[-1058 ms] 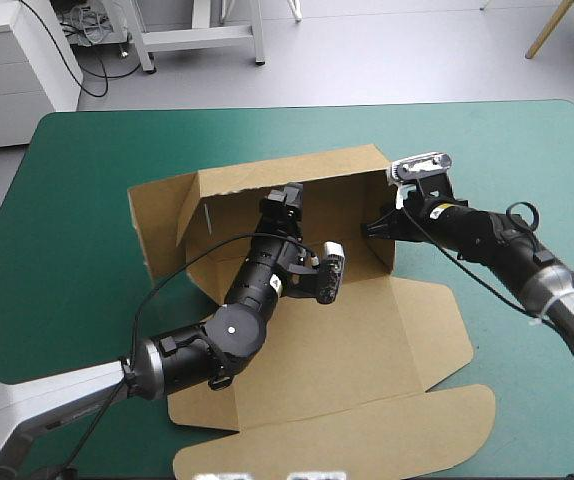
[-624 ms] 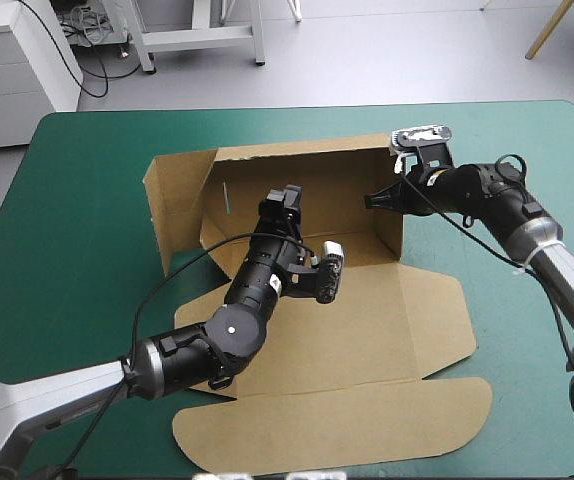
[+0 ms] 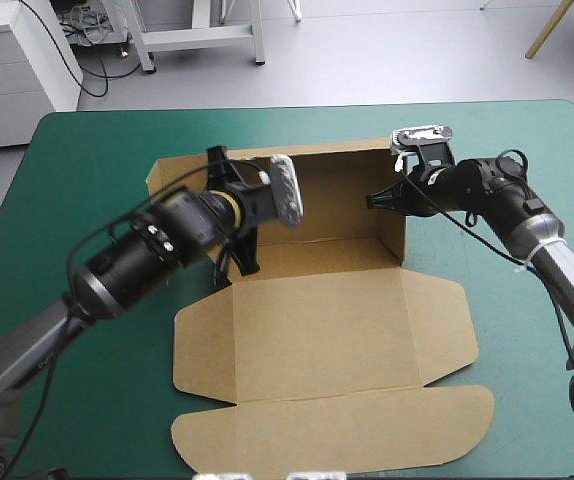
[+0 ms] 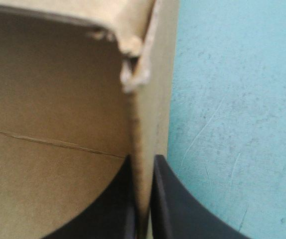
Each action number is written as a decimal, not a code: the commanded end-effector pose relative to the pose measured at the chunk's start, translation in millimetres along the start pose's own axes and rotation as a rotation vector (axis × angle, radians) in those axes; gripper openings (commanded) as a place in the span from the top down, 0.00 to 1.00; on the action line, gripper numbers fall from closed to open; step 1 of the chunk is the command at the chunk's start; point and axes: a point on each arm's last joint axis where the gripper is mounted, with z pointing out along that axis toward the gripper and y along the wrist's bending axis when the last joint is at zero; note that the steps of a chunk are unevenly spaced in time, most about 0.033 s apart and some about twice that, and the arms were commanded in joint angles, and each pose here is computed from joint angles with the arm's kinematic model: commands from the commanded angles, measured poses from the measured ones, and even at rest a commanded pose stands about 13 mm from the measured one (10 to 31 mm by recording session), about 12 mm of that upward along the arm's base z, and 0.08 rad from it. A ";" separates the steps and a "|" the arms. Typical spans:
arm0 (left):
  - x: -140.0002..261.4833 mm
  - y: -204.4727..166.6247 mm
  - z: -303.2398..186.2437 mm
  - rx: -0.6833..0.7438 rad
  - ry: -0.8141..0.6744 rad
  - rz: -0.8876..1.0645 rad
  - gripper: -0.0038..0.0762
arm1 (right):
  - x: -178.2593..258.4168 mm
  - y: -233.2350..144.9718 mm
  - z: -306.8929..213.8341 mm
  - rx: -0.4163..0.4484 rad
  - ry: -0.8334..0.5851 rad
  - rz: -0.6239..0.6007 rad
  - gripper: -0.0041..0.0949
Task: Fold the box
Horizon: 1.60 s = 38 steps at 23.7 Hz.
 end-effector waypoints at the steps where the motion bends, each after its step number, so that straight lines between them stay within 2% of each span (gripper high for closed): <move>1: 21.3 55.9 -41.9 0.048 -0.094 -0.237 0.93 | -17.4 2.7 -23.9 -0.011 -0.121 0.022 0.97; 4: 77.0 106.0 -51.2 0.068 -0.111 -0.634 0.93 | -15.0 3.0 -23.6 -0.014 -0.094 0.022 0.97; 8: 166.3 137.6 -49.9 0.115 -0.130 -1.105 0.93 | -13.9 3.1 -23.5 -0.015 -0.081 0.022 0.97; 13: 234.1 135.2 -42.2 0.126 -0.144 -1.411 0.93 | -12.7 3.2 -23.5 -0.016 -0.068 0.022 0.97; 17: 272.8 121.8 -31.3 0.121 -0.157 -1.611 0.93 | -11.1 3.5 -23.6 -0.018 -0.048 0.021 0.97; 21: 304.3 102.2 -17.2 0.081 -0.097 -1.798 0.93 | -10.4 4.2 -25.3 -0.022 -0.024 0.038 0.97; 28: 311.5 93.9 -9.5 0.067 -0.079 -1.852 0.93 | -27.8 9.7 -44.9 -0.040 0.016 0.070 0.96; 29: 311.6 94.1 -9.5 0.064 -0.079 -1.852 0.93 | -30.9 10.8 -48.3 -0.044 0.037 0.076 0.96; 32: 311.7 94.2 -9.5 0.063 -0.080 -1.861 0.93 | -34.4 12.9 -48.2 -0.049 0.216 0.101 0.96; 34: 311.9 94.1 -9.5 0.062 -0.078 -1.862 0.93 | -33.9 12.1 -42.9 -0.046 0.228 0.117 0.96; 38: 312.6 94.1 -9.4 0.055 -0.073 -1.864 0.93 | -28.5 3.2 -34.2 0.038 0.258 0.105 0.96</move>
